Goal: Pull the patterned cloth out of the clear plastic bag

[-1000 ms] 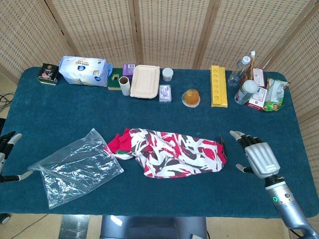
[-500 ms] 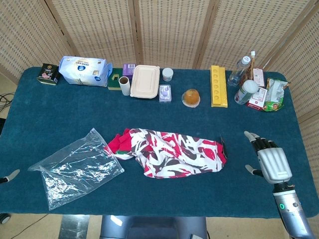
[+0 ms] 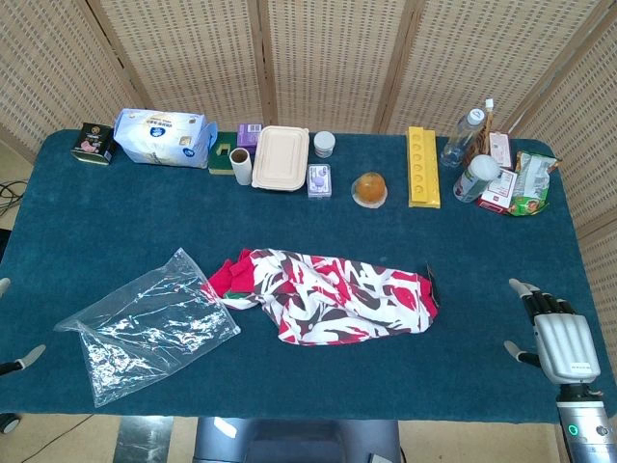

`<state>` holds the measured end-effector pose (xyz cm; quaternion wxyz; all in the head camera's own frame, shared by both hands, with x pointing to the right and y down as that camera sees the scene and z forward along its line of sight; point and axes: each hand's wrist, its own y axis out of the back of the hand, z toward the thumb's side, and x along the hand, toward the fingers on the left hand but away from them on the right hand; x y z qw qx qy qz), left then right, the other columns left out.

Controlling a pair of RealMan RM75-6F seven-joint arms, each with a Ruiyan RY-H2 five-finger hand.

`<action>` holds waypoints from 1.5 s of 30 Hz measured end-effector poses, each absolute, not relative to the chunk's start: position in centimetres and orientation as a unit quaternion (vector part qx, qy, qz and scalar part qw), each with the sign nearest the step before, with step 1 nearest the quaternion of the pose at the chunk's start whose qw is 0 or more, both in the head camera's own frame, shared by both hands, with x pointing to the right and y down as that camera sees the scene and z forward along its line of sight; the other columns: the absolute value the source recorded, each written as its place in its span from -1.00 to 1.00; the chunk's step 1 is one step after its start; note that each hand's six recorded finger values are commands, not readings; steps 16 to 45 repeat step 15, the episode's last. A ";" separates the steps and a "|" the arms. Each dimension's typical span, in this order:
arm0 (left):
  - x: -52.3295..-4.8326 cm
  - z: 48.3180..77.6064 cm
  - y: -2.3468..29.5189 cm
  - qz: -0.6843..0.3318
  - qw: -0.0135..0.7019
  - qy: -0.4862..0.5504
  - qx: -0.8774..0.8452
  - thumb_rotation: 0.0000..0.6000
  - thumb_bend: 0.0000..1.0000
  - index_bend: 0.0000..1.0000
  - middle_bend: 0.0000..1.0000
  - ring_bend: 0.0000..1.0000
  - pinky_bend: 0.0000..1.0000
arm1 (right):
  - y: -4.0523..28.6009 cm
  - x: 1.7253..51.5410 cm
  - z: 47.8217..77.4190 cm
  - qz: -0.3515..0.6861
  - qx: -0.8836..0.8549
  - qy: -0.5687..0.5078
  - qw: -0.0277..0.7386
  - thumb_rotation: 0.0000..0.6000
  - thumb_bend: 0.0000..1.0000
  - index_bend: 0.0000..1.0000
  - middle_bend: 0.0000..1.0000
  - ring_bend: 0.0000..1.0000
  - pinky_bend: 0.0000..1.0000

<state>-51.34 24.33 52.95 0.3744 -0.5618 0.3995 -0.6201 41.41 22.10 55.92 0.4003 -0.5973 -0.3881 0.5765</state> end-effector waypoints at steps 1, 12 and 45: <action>-51.3 52.9 24.4 -0.620 0.374 0.400 -0.562 0.77 -1.00 -0.87 -0.95 -1.00 -0.90 | 22.1 41.5 55.8 0.576 -0.597 -0.390 0.400 1.00 -0.77 -0.67 -0.48 -0.32 -0.27; -50.5 52.8 24.3 -0.608 0.375 0.404 -0.571 0.80 -1.00 -0.87 -0.95 -1.00 -0.90 | 22.5 41.7 55.4 0.570 -0.598 -0.399 0.399 1.00 -0.77 -0.65 -0.47 -0.32 -0.27; -50.3 52.8 24.2 -0.607 0.376 0.403 -0.572 0.79 -1.00 -0.87 -0.95 -1.00 -0.90 | 22.6 42.0 55.3 0.570 -0.597 -0.401 0.397 1.00 -0.77 -0.65 -0.47 -0.32 -0.27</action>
